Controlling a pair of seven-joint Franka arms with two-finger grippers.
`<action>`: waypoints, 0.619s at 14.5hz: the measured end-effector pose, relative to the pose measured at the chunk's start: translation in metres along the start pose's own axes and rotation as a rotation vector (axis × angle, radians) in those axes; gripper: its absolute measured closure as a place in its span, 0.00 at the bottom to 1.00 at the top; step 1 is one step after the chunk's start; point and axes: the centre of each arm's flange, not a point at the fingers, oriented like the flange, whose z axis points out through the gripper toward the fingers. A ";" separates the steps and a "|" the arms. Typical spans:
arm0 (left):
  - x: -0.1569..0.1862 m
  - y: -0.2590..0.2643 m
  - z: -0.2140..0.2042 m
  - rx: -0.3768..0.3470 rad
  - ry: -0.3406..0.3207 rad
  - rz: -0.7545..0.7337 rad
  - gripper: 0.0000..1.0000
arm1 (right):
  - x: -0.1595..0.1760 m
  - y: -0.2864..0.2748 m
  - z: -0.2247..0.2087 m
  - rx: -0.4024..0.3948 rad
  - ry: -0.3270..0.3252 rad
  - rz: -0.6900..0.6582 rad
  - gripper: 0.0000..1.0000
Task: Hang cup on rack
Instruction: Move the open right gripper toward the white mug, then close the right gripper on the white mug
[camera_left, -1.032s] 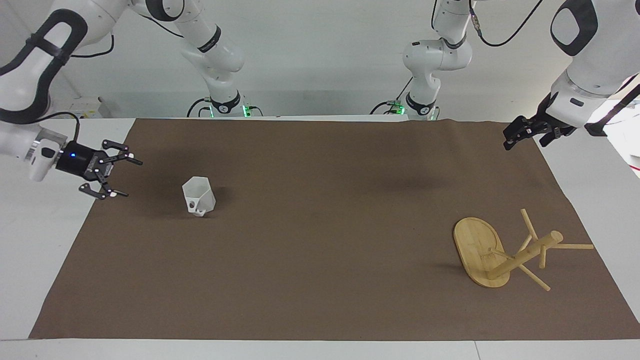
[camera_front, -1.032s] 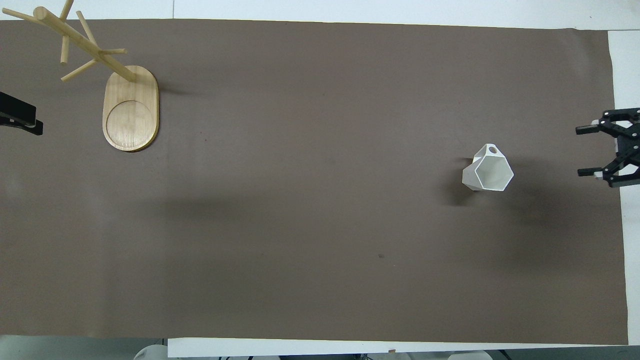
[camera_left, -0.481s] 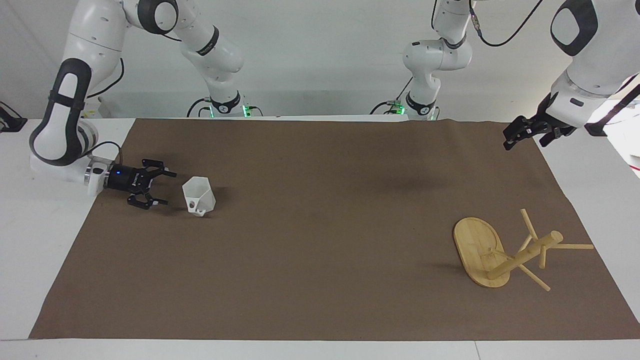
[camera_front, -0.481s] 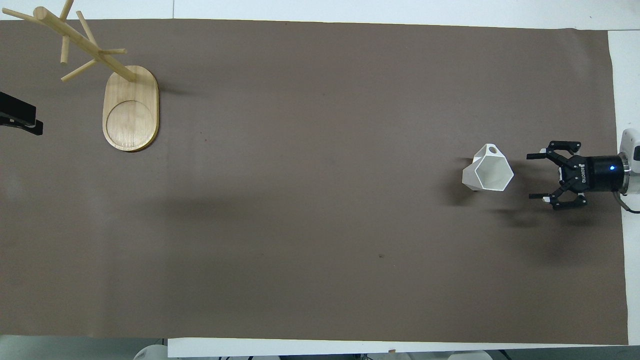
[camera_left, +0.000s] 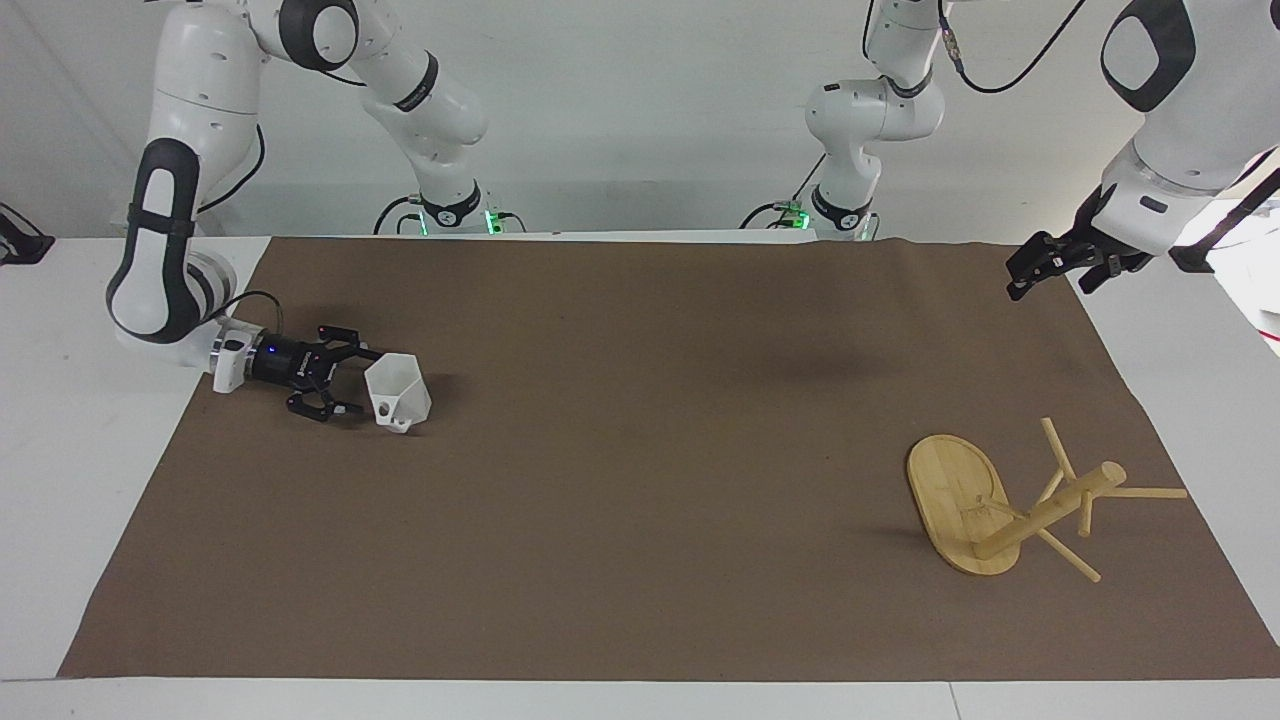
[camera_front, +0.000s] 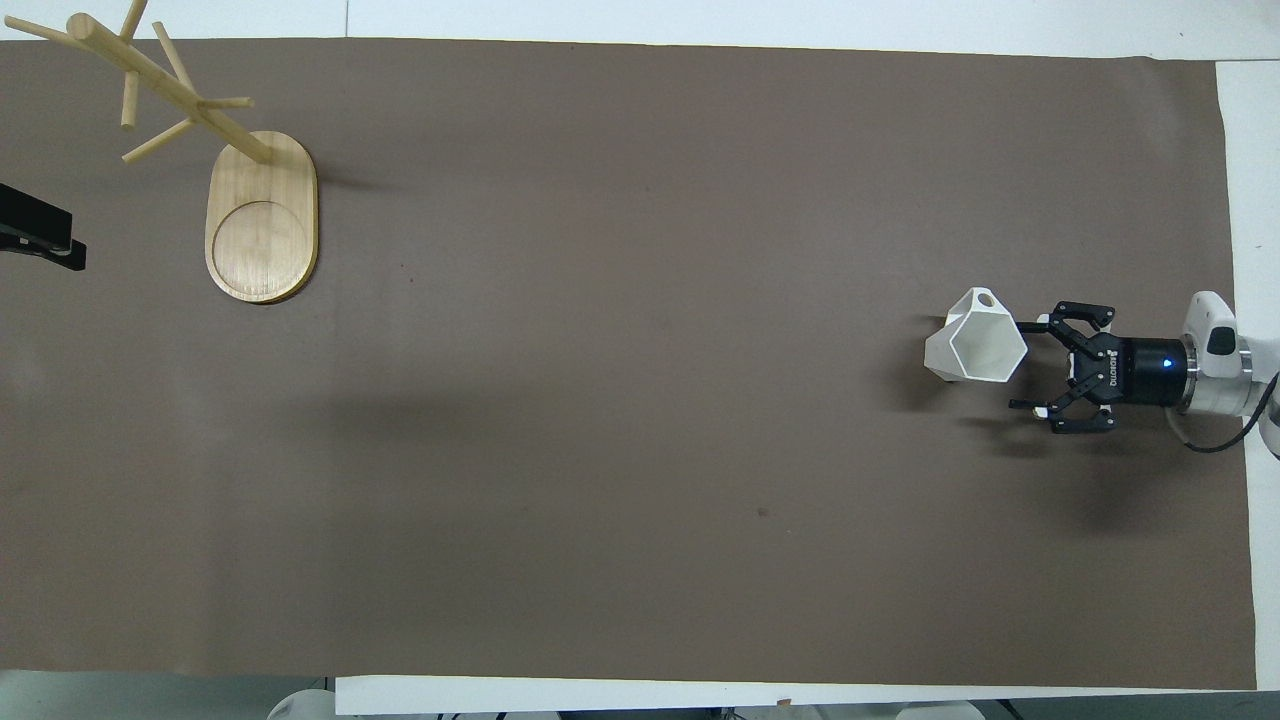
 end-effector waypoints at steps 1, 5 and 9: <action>0.000 0.000 0.000 0.000 0.000 0.000 0.00 | 0.002 0.002 0.004 0.001 0.005 -0.005 0.00; 0.000 0.000 0.000 0.000 0.000 0.000 0.00 | 0.010 0.007 0.020 0.008 0.013 -0.020 0.00; 0.000 0.000 0.000 0.000 0.000 0.000 0.00 | 0.014 0.012 0.030 0.005 0.006 -0.029 0.00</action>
